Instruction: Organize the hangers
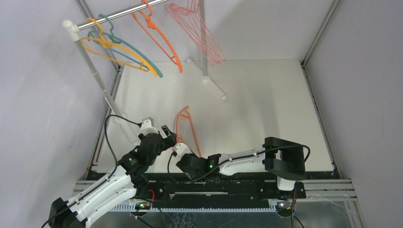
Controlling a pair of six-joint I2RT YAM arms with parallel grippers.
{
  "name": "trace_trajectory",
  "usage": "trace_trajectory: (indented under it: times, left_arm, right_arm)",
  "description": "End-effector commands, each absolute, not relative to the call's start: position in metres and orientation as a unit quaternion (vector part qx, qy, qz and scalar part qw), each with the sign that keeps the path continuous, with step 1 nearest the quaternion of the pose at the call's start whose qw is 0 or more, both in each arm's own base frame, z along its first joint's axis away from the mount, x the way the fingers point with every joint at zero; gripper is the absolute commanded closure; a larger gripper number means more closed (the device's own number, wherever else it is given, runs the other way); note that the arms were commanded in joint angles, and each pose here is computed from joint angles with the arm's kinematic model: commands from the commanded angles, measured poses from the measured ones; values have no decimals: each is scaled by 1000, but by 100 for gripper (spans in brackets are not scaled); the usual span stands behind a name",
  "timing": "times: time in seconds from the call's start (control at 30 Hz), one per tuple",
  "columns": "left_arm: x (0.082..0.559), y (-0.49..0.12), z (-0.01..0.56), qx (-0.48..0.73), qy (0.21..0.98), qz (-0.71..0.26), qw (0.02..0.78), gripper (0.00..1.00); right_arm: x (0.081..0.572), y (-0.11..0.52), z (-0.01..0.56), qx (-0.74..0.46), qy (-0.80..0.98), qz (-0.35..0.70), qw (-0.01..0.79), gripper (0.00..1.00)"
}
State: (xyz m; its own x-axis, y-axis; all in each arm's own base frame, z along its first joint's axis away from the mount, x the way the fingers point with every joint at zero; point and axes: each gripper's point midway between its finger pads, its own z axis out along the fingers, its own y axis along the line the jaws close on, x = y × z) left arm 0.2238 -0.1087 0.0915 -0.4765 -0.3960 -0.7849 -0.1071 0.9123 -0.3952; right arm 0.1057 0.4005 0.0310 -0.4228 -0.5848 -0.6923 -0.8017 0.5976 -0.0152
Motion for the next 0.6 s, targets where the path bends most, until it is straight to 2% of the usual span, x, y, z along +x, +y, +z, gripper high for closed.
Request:
trace_trajectory:
  times: [0.0, 0.3, 0.4, 0.43, 0.57]
  left_arm:
    - [223, -109, 103, -160, 838, -165, 495, 4]
    - [216, -108, 112, -162, 829, -186, 502, 5]
    - [214, -111, 113, -156, 830, -197, 499, 7]
    - [214, -112, 114, -155, 828, -202, 500, 7]
    - [210, -115, 125, -153, 817, -227, 507, 11]
  right_arm:
    - [112, 417, 33, -386, 835, 200, 337, 53]
    - [123, 409, 14, -370, 853, 182, 320, 74]
    - [125, 409, 16, -366, 855, 193, 312, 97]
    - [129, 409, 18, -358, 858, 195, 312, 100]
    - [144, 409, 40, -337, 852, 207, 344, 100]
